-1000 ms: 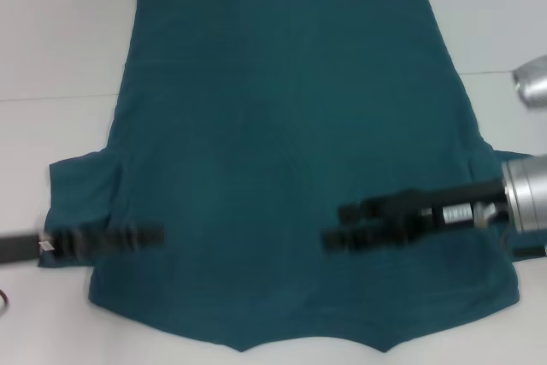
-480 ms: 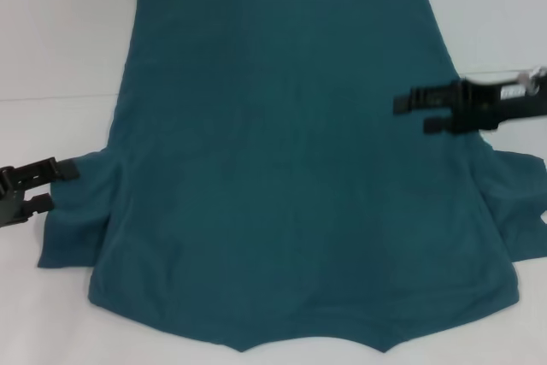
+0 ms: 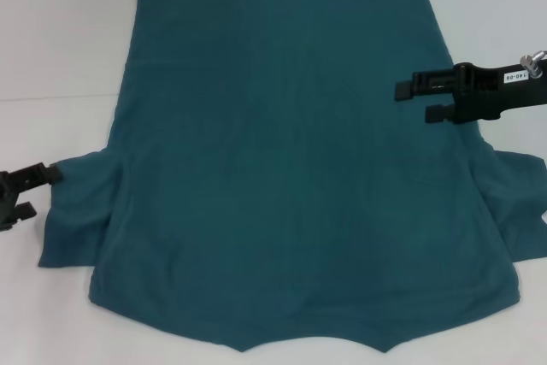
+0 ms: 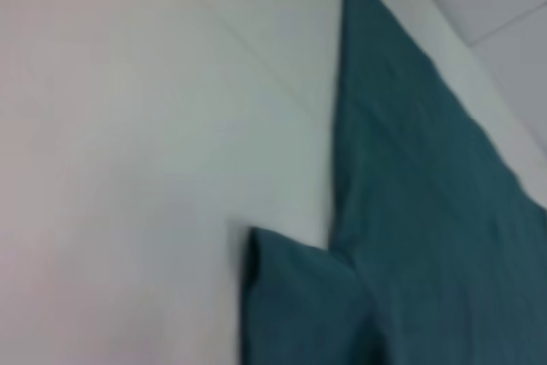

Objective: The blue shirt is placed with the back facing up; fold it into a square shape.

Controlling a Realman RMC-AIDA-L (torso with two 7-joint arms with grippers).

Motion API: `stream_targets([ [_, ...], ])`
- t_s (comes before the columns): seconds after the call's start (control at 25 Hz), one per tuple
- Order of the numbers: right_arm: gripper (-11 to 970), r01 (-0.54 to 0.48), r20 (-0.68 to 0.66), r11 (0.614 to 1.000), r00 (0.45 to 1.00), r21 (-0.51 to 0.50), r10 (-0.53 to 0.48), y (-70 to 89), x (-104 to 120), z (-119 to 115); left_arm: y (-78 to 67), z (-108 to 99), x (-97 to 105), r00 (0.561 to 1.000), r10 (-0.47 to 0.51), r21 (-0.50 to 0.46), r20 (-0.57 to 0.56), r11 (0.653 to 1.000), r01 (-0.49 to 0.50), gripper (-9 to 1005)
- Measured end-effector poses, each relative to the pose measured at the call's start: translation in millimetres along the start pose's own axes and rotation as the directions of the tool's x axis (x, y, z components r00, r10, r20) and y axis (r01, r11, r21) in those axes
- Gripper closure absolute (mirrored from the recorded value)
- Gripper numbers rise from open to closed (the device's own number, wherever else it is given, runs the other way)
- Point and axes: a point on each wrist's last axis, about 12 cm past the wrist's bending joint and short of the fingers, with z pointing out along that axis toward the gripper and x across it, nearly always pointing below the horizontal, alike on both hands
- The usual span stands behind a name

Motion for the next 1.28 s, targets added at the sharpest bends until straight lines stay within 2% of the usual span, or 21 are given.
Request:
stream_targets([
  [0.24,32,-0.003,-0.001,1.0,1.0,0.001,0.003,-0.5,1,1,2.3,11,3,1.0,0.013,-0.049,-0.013,0.999,-0.014,123],
  [0.6,32,-0.009,0.006,1.0,1.0,-0.001,0.009,-1.6,1,0,-7.9,24,10,0.995,0.06,-0.044,-0.079,0.997,-0.064,124],
  [0.84,32,-0.015,0.005,1.0,1.0,-0.004,0.015,-3.0,3,-2,-8.9,23,9,0.997,0.038,-0.039,-0.073,0.998,-0.041,124],
  [1.08,32,-0.021,0.012,1.0,1.0,-0.006,0.022,-4.1,4,-2,-10.1,24,9,0.995,0.052,-0.044,-0.089,0.997,-0.056,303],
  [1.28,32,-0.024,0.014,1.0,1.0,-0.01,0.024,-4.2,3,-3,-10.3,25,10,0.994,0.056,-0.045,-0.096,0.997,-0.06,536],
])
